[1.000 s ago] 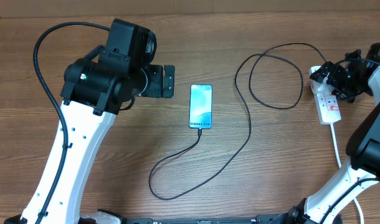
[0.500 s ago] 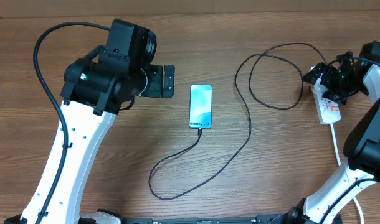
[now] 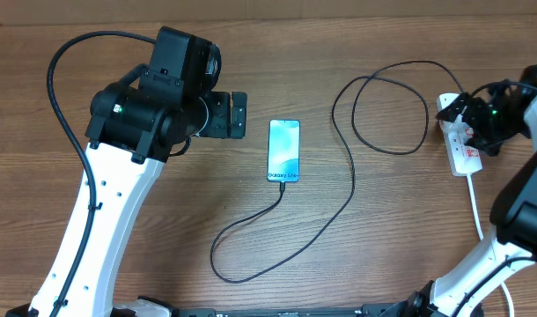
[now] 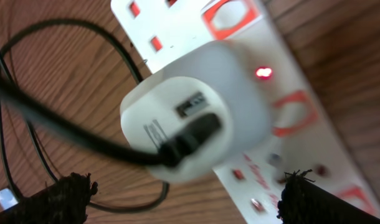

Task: Plug charger to phone and switch on socket
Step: 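Lift the right gripper off the power strip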

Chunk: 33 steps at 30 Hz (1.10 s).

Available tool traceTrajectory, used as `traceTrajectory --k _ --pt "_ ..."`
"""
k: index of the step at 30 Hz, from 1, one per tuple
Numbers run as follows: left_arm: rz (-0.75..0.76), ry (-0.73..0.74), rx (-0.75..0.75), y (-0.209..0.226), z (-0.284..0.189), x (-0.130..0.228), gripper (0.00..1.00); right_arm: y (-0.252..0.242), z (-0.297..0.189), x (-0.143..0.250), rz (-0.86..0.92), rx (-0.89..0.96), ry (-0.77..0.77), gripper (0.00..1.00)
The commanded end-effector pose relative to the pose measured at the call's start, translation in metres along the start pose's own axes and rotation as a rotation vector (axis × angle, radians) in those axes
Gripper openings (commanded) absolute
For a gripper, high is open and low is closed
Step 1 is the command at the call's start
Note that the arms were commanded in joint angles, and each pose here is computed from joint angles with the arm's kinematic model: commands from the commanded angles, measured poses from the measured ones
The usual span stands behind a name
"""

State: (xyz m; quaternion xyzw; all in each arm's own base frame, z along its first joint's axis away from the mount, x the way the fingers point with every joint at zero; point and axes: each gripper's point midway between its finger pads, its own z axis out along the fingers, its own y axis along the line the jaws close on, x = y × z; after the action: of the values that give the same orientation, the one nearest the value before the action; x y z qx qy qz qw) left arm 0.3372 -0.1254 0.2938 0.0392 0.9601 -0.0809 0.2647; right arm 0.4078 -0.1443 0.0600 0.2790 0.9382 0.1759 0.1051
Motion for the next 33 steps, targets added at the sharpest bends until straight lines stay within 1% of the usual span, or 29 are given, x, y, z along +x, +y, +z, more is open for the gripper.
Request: traceTrajectory --k 1,9,13,16,22,33 --pt "0.021 -0.013 -0.011 0.002 -0.002 -0.003 1.00 0.020 -0.067 -0.018 -0.048 0.029 -0.176 1.00" --pt "0.021 -0.013 -0.011 0.002 -0.002 -0.003 0.99 0.044 -0.153 0.006 -0.036 0.054 -0.325 1.00" --pt "0.021 -0.013 -0.011 0.002 -0.002 -0.003 1.00 0.046 -0.184 0.025 0.019 0.083 -0.371 1.00" --pt "0.021 -0.013 -0.011 0.002 -0.002 -0.003 1.00 0.049 -0.200 0.042 0.027 0.085 -0.380 1.00" --pt "0.021 -0.013 -0.011 0.002 -0.002 -0.003 0.99 0.052 -0.212 0.059 0.027 0.085 -0.378 1.00" --pt "0.021 -0.013 -0.011 0.002 -0.002 -0.003 0.99 0.051 -0.210 0.059 0.030 0.087 -0.370 1.00"
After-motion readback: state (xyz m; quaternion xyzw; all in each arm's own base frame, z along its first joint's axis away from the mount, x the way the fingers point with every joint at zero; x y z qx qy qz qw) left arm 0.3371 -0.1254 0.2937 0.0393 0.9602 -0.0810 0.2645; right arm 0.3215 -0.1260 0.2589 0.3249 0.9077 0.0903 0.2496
